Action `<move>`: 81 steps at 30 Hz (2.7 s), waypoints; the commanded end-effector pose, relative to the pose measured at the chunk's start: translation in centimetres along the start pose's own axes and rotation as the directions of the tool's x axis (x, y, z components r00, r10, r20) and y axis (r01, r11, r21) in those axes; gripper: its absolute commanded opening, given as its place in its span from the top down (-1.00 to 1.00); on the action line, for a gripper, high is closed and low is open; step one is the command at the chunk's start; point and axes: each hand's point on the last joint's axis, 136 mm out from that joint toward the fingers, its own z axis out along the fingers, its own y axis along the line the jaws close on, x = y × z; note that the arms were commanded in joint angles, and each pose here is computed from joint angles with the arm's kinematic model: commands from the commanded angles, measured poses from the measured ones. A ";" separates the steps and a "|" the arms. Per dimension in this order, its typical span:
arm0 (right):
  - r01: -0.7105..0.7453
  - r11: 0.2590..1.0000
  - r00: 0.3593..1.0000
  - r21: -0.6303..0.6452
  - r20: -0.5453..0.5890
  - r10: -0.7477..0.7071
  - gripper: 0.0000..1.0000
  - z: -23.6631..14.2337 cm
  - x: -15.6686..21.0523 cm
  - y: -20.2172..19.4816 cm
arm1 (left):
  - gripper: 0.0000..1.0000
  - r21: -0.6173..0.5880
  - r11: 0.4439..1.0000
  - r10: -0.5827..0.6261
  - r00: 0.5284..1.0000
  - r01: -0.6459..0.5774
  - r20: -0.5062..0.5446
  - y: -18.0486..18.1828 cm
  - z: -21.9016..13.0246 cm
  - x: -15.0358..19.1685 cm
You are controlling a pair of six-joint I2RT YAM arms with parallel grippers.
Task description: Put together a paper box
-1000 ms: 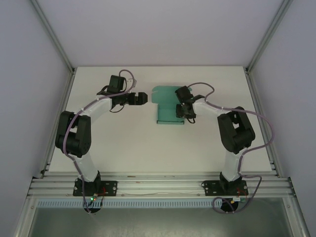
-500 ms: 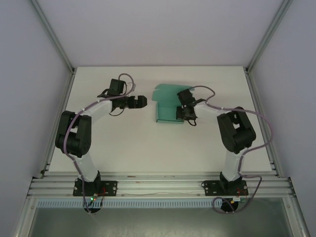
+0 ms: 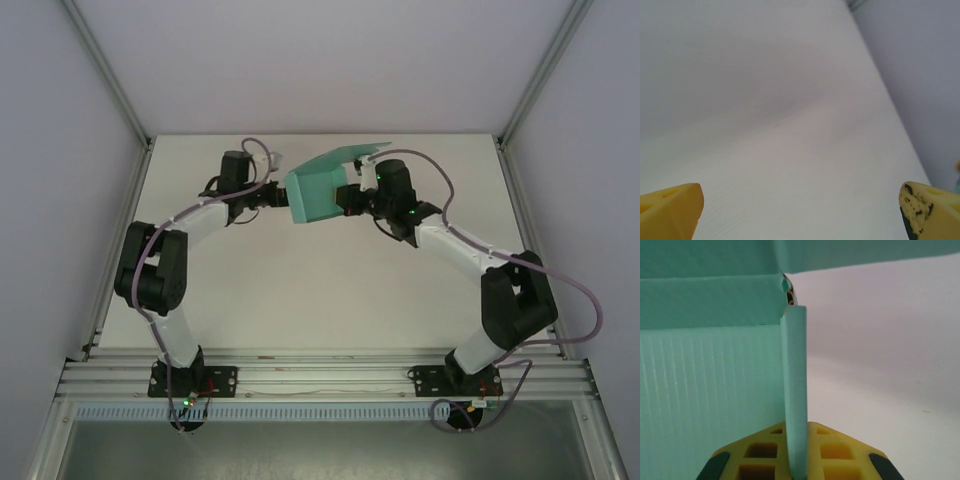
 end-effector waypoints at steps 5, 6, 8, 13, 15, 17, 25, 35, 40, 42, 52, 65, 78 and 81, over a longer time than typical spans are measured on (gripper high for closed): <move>0.024 1.000 0.999 -0.002 -0.026 -0.024 1.00 1.6 0.5 0.3 | -0.99 0.276 0.947 0.162 0.986 -0.163 0.026 -6.6 0.4 -0.9; 0.020 1.000 0.999 0.014 -0.037 -0.019 1.00 1.9 0.7 -0.1 | -0.99 0.283 0.945 0.166 0.986 -0.167 0.028 -6.8 0.4 -0.9; 0.018 0.996 0.998 0.084 -0.055 -0.013 1.00 2.7 1.2 -0.9 | -0.99 0.298 0.939 0.176 0.984 -0.173 0.019 -7.5 0.6 -0.8; 0.081 0.926 0.985 0.369 -0.170 -0.019 1.00 4.9 3.5 -4.5 | -0.99 0.307 0.926 0.227 0.974 -0.219 0.010 -9.5 1.0 -0.9; 0.082 0.908 0.981 0.410 -0.194 -0.001 1.00 5.8 4.5 -5.1 | -0.99 0.308 0.922 0.243 0.970 -0.236 0.015 -10.1 1.0 -1.0; 0.050 0.882 0.985 0.468 -0.171 0.035 1.00 6.3 4.8 -5.9 | -0.99 0.314 0.919 0.243 0.970 -0.237 0.021 -10.6 0.9 -1.4; -0.017 0.862 0.990 0.507 -0.110 0.084 1.00 8.0 4.5 -6.1 | -0.99 0.291 0.921 0.261 0.965 -0.260 0.038 -11.0 0.9 -1.8; -0.080 0.837 0.991 0.542 -0.049 0.126 1.00 0.2 1.6 -7.0 | -0.99 -0.267 0.960 -0.088 0.996 0.083 -0.009 5.0 -1.2 1.5; -0.042 0.774 0.951 0.632 -0.211 0.225 1.00 -1.1 7.1 -9.7 | -0.99 -0.486 0.861 -0.157 0.987 0.150 0.026 10.7 -5.2 3.8; -0.020 0.754 0.926 0.656 -0.272 0.262 1.00 -0.7 9.2 -10.7 | -0.99 -0.538 0.832 -0.137 0.990 0.134 0.033 10.9 -6.5 3.9; 0.208 0.626 0.865 0.752 -0.440 0.240 1.00 0.1 13.9 -13.5 | -0.99 -0.582 0.806 -0.084 0.994 0.108 0.069 10.0 -8.6 2.9; 0.215 0.676 0.881 0.705 -0.439 0.177 -0.03 -0.3 12.4 -11.5 | -0.99 -0.550 0.832 -0.049 0.998 0.067 0.046 9.4 -7.7 2.6; 0.095 0.731 0.937 0.675 -0.309 0.164 -0.25 -2.4 8.3 -10.1 | -0.99 -0.487 0.873 0.037 0.999 -0.028 0.010 6.7 -6.6 1.7; 0.040 0.775 0.913 0.631 -0.337 0.227 -0.14 -1.8 9.7 -10.5 | -0.99 -0.485 0.874 0.030 1.000 -0.024 0.003 6.8 -6.4 1.8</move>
